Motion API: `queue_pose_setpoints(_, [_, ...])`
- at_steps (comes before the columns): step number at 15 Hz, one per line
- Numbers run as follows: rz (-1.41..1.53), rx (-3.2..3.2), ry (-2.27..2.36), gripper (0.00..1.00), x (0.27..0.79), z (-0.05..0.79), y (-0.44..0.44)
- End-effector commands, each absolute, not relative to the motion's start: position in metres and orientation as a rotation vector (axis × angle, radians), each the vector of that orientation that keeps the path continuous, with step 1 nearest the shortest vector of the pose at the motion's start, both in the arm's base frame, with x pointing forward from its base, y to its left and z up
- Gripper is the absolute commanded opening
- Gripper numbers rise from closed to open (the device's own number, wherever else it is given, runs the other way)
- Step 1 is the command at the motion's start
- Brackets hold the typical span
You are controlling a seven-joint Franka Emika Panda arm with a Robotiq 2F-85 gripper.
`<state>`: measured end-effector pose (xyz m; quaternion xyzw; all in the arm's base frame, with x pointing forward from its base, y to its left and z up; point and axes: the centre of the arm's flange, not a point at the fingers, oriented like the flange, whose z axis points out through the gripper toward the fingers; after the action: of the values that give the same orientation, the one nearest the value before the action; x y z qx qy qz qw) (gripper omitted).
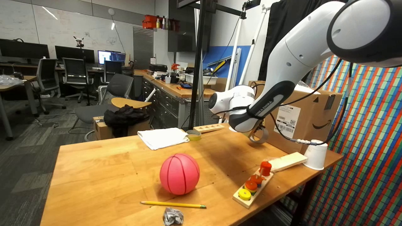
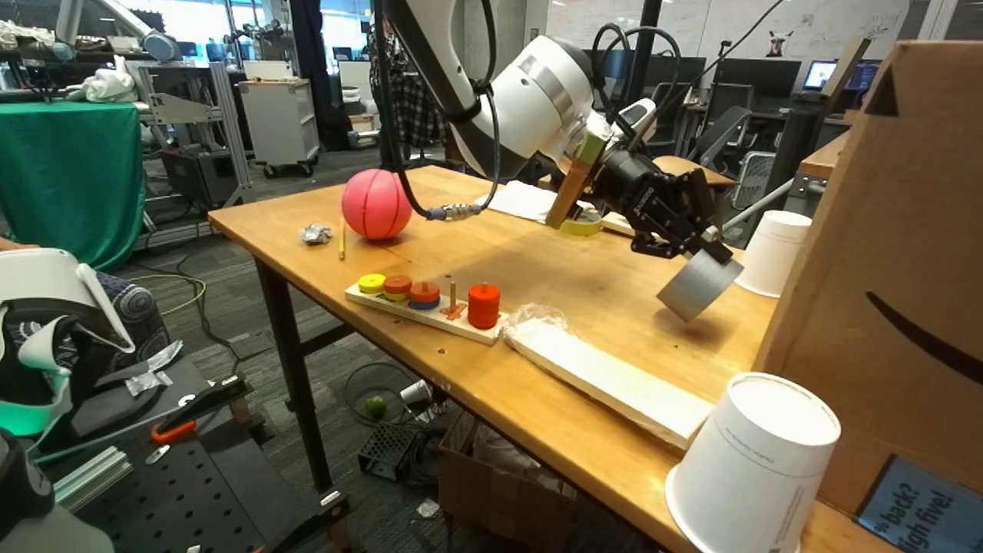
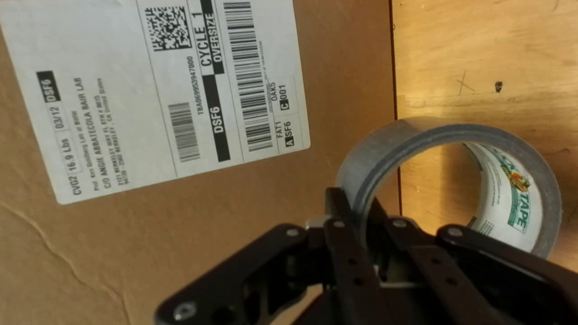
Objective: Move the gray tape and the basketball to the right, respectively
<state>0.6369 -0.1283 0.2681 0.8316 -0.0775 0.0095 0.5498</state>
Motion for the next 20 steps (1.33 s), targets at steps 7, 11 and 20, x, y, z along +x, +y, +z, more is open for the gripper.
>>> queue_pose_setpoints(7, [-0.005, 2.040, -0.305, 0.08, 0.658, 0.268, -0.148])
queue_pose_setpoints(11, [-0.031, 2.087, -0.400, 0.08, 0.656, 0.272, -0.159])
queue_pose_setpoints(20, [0.028, 2.158, -0.496, 0.78, 0.648, 0.306, -0.149])
